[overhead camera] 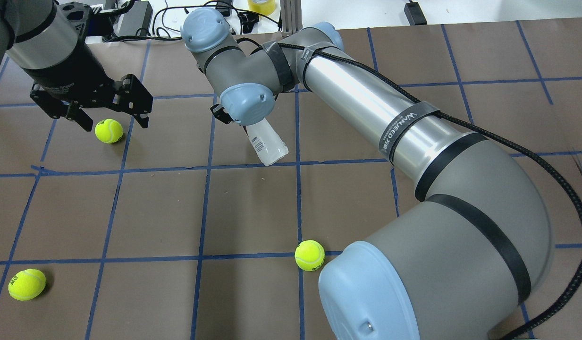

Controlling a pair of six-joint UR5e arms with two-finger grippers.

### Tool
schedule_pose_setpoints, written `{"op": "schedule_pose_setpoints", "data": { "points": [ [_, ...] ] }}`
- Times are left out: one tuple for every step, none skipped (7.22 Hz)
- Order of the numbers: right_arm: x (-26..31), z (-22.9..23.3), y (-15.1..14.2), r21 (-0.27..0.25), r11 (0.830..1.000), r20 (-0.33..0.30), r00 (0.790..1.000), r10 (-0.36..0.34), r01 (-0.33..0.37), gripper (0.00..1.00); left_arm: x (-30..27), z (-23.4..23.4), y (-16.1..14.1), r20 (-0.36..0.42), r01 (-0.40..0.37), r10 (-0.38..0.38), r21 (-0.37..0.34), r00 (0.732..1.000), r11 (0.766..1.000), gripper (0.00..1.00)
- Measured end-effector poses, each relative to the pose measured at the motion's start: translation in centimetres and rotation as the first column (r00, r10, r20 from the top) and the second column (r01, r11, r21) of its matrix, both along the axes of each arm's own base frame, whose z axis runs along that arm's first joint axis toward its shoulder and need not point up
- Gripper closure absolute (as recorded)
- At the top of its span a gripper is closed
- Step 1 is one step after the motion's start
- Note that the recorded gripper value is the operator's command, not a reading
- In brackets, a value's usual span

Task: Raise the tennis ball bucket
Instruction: 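Carry the held can farther toward the left gripper, tilting it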

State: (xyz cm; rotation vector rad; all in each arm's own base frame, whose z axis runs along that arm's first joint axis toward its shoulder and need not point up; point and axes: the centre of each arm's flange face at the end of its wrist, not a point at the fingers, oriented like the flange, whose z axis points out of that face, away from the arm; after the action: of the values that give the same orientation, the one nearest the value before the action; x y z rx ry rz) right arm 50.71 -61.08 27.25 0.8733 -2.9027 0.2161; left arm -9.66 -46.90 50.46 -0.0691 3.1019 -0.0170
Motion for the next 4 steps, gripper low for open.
{"op": "schedule_pose_setpoints", "data": {
  "points": [
    [1.1,0.0,0.8,-0.012,0.996,-0.005,0.996,0.084,-0.084,0.41,0.0,0.0,0.0,-0.001,0.0,0.0,0.0,1.0,1.0,0.0],
    [2.4,0.0,1.5,-0.028,0.986,-0.009,0.986,0.167,-0.167,0.41,0.0,0.0,0.0,0.0,0.001,-0.001,0.0,1.0,1.0,0.0],
    [3.1,-0.1,2.0,-0.042,0.966,-0.018,0.967,0.253,-0.253,0.41,0.2,0.1,0.0,0.002,0.001,-0.001,-0.002,1.0,1.0,0.0],
    [3.5,-0.2,2.1,-0.05,0.941,-0.034,0.943,0.332,-0.333,0.41,0.4,0.5,0.1,0.002,-0.001,0.001,-0.002,1.0,1.0,0.0]
  ]
}}
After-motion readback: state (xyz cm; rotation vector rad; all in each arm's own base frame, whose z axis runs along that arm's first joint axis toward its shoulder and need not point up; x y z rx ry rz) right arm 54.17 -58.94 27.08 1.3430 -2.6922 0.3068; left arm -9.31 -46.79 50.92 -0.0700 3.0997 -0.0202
